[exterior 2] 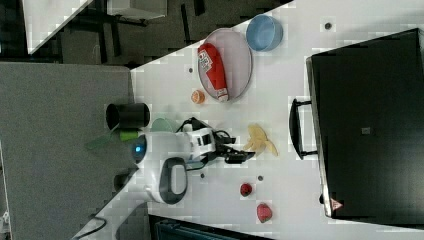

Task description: Pick Banana and place it in mug.

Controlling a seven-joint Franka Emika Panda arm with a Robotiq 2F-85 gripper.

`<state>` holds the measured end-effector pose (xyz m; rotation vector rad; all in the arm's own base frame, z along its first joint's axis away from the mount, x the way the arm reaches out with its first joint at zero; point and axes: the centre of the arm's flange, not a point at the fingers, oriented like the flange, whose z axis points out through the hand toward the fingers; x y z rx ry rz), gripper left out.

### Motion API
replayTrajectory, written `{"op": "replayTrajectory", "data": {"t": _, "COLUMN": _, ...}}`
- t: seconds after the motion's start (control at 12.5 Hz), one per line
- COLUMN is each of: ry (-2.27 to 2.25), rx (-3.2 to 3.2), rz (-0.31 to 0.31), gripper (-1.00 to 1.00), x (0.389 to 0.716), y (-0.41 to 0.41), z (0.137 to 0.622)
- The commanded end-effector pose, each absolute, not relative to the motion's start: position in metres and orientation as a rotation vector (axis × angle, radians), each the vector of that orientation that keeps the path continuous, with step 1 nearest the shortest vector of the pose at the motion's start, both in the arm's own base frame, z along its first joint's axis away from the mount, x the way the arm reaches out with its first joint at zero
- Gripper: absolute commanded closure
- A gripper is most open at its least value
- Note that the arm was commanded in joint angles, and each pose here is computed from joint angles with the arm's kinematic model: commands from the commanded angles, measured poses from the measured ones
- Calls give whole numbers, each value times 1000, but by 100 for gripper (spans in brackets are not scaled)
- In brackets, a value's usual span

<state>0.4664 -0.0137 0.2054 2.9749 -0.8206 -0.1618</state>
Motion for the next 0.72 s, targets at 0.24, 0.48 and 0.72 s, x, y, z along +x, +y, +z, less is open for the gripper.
{"op": "replayTrajectory", "data": {"t": 0.24, "ry": -697, "rx": 3019, "rz": -97, "gripper": -100, "x": 474, "y": -8, "z": 171}}
{"op": "replayTrajectory", "data": {"t": 0.48, "ry": -692, "rx": 3030, "rz": -44, "gripper": -100, "x": 474, "y": -6, "z": 150}}
{"op": "replayTrajectory", "data": {"t": 0.72, "ry": -687, "rx": 3030, "rz": -60, "gripper": -49, "x": 471, "y": -4, "z": 145}}
